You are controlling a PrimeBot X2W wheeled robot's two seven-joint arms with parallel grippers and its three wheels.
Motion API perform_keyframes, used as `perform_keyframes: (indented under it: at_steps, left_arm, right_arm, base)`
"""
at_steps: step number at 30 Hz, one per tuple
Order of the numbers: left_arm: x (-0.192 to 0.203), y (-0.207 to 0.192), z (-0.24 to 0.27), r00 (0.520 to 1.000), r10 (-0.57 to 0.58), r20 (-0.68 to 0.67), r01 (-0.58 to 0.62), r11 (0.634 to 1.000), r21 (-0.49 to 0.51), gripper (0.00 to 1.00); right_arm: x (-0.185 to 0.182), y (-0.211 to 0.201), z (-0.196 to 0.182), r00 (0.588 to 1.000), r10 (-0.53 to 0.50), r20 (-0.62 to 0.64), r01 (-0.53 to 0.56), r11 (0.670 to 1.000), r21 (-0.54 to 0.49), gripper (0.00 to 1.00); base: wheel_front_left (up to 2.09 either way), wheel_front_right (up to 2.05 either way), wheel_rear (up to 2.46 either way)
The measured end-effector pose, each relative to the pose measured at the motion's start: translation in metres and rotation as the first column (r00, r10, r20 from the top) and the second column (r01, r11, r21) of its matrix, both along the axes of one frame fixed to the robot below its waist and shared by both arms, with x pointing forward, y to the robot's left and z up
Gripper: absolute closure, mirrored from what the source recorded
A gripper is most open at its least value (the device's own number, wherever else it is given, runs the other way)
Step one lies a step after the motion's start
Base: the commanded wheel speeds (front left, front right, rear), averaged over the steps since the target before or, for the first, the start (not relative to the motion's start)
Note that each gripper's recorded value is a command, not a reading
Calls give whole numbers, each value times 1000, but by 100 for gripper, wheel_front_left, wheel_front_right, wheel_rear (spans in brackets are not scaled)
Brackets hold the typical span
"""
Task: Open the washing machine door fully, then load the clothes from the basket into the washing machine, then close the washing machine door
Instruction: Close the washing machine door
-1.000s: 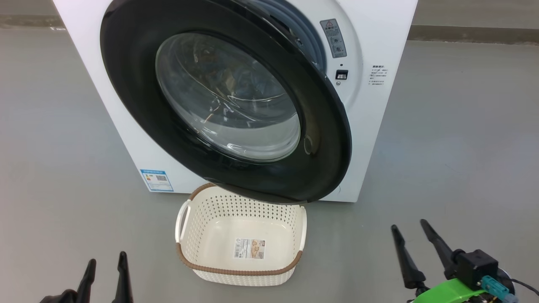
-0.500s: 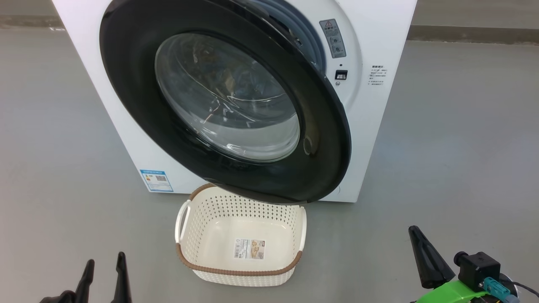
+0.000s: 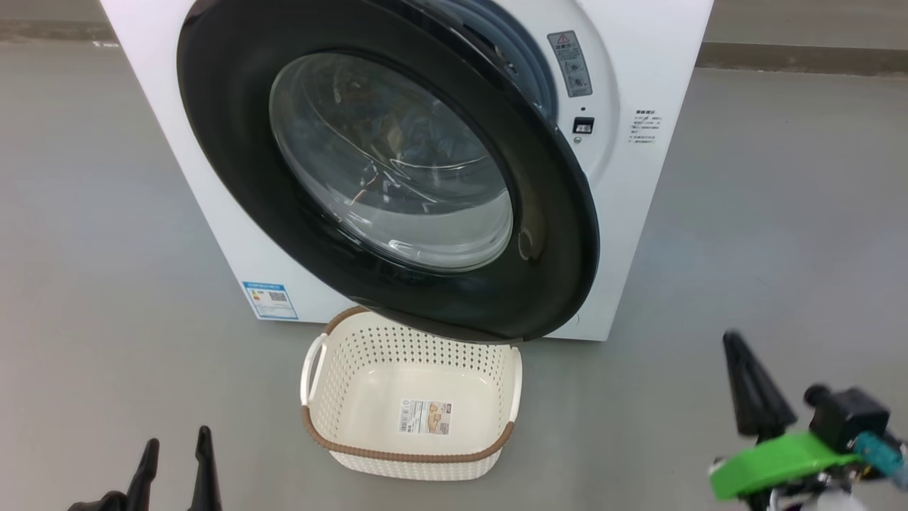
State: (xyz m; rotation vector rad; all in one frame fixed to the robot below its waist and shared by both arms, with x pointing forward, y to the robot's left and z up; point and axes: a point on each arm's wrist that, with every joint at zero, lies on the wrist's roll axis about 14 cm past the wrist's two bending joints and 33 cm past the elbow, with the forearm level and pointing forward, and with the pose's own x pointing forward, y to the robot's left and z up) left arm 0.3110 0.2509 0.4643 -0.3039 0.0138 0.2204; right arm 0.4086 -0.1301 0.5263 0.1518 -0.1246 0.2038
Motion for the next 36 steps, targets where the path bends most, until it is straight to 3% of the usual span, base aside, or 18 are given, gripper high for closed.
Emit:
perform_keyframes:
  at_steps: [7,15,18,25,36]
  left_arm:
    - [-2,3,-4,1000,17,-11,-17,1000,-7,0]
    - [-5,6,-8,999,34,-25,-34,999,-14,0]
    - [-5,7,-9,999,38,-29,-38,999,-13,0]
    - [-4,4,-12,999,29,-40,-30,999,-14,0]
    - [-3,11,-16,997,58,-58,-60,998,-28,0]
  right_arm:
    - [21,9,79,973,11,230,-21,999,42,100]
    - [16,78,142,888,207,410,-229,973,4,100]
    - [14,100,139,874,271,402,-289,957,-16,100]
    - [28,126,90,896,359,260,-356,932,-61,100]
    - [50,151,43,897,424,124,-417,905,-80,100]
  base:
    - [0,0,0]
    - [0,0,0]
    - [0,0,0]
    - [0,0,0]
    - [0,0,0]
